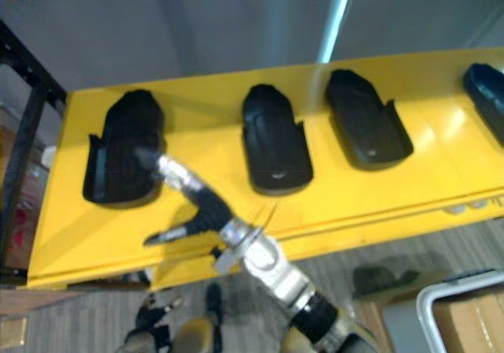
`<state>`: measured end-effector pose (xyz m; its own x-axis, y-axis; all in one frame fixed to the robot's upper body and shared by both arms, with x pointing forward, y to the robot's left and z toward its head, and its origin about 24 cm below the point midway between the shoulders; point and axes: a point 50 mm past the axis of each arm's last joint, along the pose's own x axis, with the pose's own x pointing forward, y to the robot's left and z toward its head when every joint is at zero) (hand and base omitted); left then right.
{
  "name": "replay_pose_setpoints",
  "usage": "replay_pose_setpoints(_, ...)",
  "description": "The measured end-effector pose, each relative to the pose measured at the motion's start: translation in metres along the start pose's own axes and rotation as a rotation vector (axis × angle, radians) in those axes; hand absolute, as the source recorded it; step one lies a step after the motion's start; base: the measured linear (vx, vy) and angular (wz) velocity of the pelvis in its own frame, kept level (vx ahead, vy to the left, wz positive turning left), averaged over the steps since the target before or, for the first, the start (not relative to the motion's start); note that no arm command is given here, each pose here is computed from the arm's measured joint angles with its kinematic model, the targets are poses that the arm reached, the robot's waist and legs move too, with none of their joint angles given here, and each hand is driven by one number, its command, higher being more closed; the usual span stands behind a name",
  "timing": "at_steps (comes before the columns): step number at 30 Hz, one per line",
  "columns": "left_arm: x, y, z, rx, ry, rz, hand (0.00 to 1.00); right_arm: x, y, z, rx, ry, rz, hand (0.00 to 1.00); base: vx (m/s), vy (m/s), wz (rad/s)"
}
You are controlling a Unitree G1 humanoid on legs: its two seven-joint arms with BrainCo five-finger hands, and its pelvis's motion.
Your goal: Walk over and take plastic housings, then place them on the shelf
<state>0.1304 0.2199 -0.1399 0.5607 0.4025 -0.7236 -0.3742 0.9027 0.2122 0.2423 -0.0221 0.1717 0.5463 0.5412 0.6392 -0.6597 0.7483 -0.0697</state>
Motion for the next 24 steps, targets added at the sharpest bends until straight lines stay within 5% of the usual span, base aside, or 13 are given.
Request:
replay_pose_setpoints(8, -0.007, 0.022, -0.022, -0.015, 0.056, 0.077, 0.0, -0.046, -0.134, 0.104, -0.407, -0.301, -0.628, 0.0, 0.0, -0.008, -0.09)
replay_pose_setpoints(14, -0.018, 0.035, -0.047, -0.04, 0.131, 0.155, 0.0, -0.174, -0.173, 0.097, -0.588, 0.003, -1.133, 0.0, 0.01, -0.017, -0.16)
replay_pose_setpoints(18, -0.021, 0.032, -0.053, -0.067, 0.151, 0.163, 0.0, -0.282, -0.159, 0.039, -0.498, 0.485, -1.468, 0.0, -0.02, -0.011, -0.27)
replay_pose_setpoints(24, -0.022, 0.03, -0.058, -0.105, 0.209, 0.155, 0.0, -0.433, -0.038, -0.035, 0.021, 1.205, -1.875, 0.0, 0.01, 0.003, -0.11)
